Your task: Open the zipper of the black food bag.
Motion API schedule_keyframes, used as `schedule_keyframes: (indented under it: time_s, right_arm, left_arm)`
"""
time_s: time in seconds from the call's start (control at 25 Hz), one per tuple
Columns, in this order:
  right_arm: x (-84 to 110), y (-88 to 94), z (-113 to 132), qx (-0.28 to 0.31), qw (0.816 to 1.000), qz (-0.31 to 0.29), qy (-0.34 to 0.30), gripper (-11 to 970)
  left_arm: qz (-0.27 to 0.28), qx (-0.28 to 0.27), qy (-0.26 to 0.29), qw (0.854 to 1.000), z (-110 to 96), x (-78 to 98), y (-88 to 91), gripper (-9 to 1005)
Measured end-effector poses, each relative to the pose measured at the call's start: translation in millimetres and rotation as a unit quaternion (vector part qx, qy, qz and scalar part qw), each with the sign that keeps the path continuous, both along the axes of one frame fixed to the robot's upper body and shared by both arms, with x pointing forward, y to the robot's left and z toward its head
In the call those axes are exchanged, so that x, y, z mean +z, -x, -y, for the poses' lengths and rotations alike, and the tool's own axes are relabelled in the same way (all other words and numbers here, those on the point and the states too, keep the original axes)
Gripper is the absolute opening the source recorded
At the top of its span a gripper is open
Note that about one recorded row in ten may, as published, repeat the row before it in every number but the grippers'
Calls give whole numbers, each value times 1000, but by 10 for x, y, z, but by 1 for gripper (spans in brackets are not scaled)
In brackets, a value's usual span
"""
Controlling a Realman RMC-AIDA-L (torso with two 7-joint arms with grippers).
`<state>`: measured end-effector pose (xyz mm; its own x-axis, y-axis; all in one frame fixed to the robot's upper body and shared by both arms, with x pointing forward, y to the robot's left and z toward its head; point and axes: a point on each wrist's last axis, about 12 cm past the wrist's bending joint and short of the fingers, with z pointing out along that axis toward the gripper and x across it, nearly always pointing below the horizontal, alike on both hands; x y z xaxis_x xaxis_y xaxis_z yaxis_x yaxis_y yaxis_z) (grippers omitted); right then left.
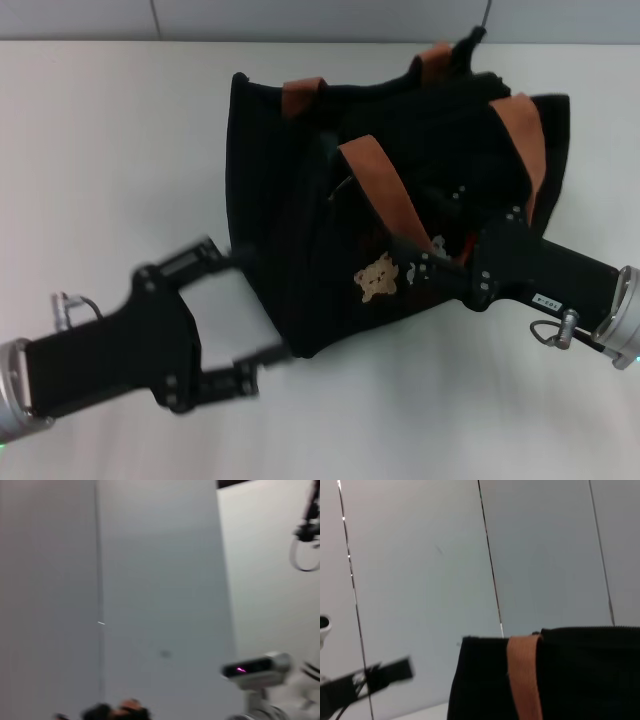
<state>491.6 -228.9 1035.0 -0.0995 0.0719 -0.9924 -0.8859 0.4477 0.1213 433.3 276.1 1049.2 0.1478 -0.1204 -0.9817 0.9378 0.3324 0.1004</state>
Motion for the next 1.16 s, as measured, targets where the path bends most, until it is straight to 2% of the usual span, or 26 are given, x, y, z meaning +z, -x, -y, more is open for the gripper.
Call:
schedule_keyframes:
  time_s: [0.04,0.08,0.12,0.2,0.4,0.6,1.16]
  right_arm:
    - [32,3,-2,12,1000,8,-4,736]
    - [32,3,-2,12,1000,8,-4,736]
    - [73,64,50,45,999,15,-6,737]
    - [86,110,96,61,998,12,-5,737]
    - [172,366,425,121,993,-3,7,738]
    - [198,454,520,128,992,-12,0,761]
    - [175,460,504,127,992,-22,4,837]
  left_arm:
    - [-14,-35,-15,999,46,-7,-16,827]
    - [-14,-35,-15,999,46,-7,-16,827]
    - [-24,-55,-25,998,101,-13,-44,827]
    - [-29,-64,-30,997,144,-19,-66,827]
    - [-34,-72,-37,996,189,-17,-123,826]
    - [-38,-71,-41,996,181,-13,-147,826]
    - [-32,-78,-43,996,187,-3,-151,826]
